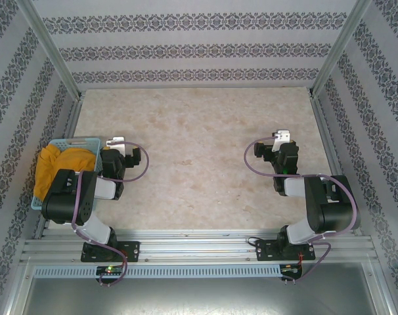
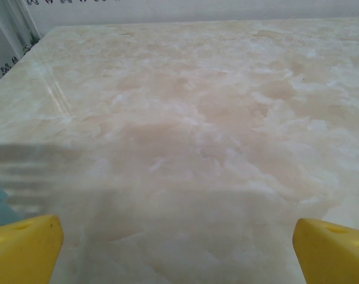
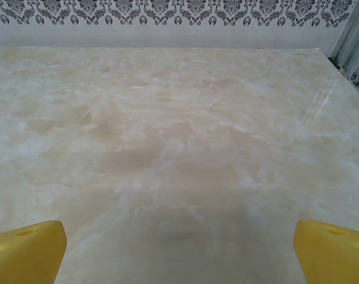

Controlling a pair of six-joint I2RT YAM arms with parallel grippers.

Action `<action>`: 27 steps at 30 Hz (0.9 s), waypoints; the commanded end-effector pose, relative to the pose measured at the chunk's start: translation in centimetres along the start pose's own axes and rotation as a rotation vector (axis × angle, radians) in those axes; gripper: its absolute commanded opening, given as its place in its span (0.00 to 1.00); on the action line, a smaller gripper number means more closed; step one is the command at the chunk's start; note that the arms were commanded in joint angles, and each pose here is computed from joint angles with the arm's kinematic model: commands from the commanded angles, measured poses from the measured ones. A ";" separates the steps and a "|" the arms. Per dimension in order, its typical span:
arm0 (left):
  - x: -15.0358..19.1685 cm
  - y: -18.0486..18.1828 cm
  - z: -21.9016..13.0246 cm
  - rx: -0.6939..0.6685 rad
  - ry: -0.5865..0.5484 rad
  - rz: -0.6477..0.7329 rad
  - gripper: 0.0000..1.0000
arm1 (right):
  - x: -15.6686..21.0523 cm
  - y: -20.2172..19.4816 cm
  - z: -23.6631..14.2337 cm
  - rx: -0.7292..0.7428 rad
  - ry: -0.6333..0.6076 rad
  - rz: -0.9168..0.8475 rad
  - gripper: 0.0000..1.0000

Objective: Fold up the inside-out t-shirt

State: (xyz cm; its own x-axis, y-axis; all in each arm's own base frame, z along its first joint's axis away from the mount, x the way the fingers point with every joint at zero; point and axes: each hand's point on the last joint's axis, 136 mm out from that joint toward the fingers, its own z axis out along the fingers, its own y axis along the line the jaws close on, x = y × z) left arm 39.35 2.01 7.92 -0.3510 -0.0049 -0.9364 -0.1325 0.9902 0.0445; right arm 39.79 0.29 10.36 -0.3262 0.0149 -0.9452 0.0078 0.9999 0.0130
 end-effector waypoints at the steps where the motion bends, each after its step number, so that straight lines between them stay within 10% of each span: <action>1: -1.1 0.3 0.0 -0.002 -0.023 -0.015 1.00 | -0.1 -0.1 0.0 -0.008 -0.013 0.009 0.98; 11: -2.6 -0.8 -1.2 0.048 -0.048 0.025 1.00 | -0.7 0.7 -0.3 -0.052 -0.022 -0.008 0.98; 19: -12.2 -3.1 -6.4 0.066 -0.203 0.036 1.00 | -5.3 -0.1 -4.3 0.012 -0.108 0.026 0.98; 27: -17.9 3.1 -12.9 -0.210 -0.050 -0.486 1.00 | -8.3 -5.7 -10.1 0.259 -0.024 0.670 0.98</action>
State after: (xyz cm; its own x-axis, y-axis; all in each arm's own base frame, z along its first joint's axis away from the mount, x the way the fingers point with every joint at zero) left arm 37.28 0.04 31.87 -0.0613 -0.2491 -0.9665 -0.2097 0.9500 -0.2315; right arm 35.88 -3.19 25.25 -0.1053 0.3615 -0.9264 0.2111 0.9185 0.3345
